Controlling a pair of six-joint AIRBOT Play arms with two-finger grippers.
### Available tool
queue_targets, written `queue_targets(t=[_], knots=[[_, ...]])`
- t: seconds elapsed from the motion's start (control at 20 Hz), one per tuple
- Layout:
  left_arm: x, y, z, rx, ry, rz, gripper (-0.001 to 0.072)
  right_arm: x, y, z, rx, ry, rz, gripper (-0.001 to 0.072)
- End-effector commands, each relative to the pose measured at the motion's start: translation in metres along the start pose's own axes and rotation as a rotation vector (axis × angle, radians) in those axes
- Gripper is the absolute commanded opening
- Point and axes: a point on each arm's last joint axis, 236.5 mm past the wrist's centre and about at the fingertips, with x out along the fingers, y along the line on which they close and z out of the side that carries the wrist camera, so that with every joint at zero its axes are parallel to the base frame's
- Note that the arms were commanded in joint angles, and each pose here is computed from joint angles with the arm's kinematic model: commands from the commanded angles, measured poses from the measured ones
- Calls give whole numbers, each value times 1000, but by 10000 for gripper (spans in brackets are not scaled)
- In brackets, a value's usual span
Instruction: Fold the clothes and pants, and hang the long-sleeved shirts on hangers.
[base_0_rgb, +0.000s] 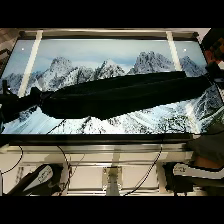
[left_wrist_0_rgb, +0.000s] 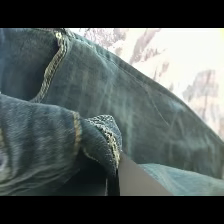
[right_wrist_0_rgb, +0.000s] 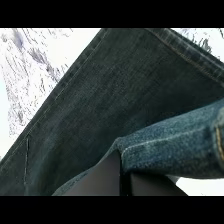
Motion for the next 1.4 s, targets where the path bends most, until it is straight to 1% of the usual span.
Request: queue_targets(t=[0.0, 0.2, 0.3, 0.45, 0.6, 0.8, 0.95, 1.0, 1.05, 1.1, 1.2, 1.35], knots=[[27, 15, 5, -6, -35, 51, 22, 28, 3, -3, 41, 6, -9, 12], [43, 33, 13, -90, -59, 71, 22, 58, 3, 5, 103, -32, 1, 12], [48, 38, 16, -105, -62, 74, 22, 68, 5, 7, 116, -42, 6, 11], [54, 34, 25, -118, -77, 44, 22, 78, 12, 15, 135, -44, 18, 11], [59, 29, 39, -173, -112, 17, 22, 85, 26, 23, 129, -49, 41, 11], [73, 25, 37, -215, -118, 5, 24, 103, 54, 21, 124, -37, 70, 12], [86, 26, 51, -293, -217, 25, 40, 116, 72, 30, 164, -64, 110, 16], [89, 29, 57, -301, -257, 47, 166, 120, 81, 37, 202, -77, 141, 90], [91, 29, 64, -309, -293, 60, 413, 124, 92, 43, 249, -79, 184, 268], [93, 26, 69, -313, -318, 64, 454, 126, 101, 49, 271, -79, 218, 273], [91, 23, 85, -330, -377, 67, 455, 125, 112, 66, 300, -108, 255, 273], [78, 22, 113, -327, -468, 82, 456, 118, 121, 83, 285, -138, 276, 273]])
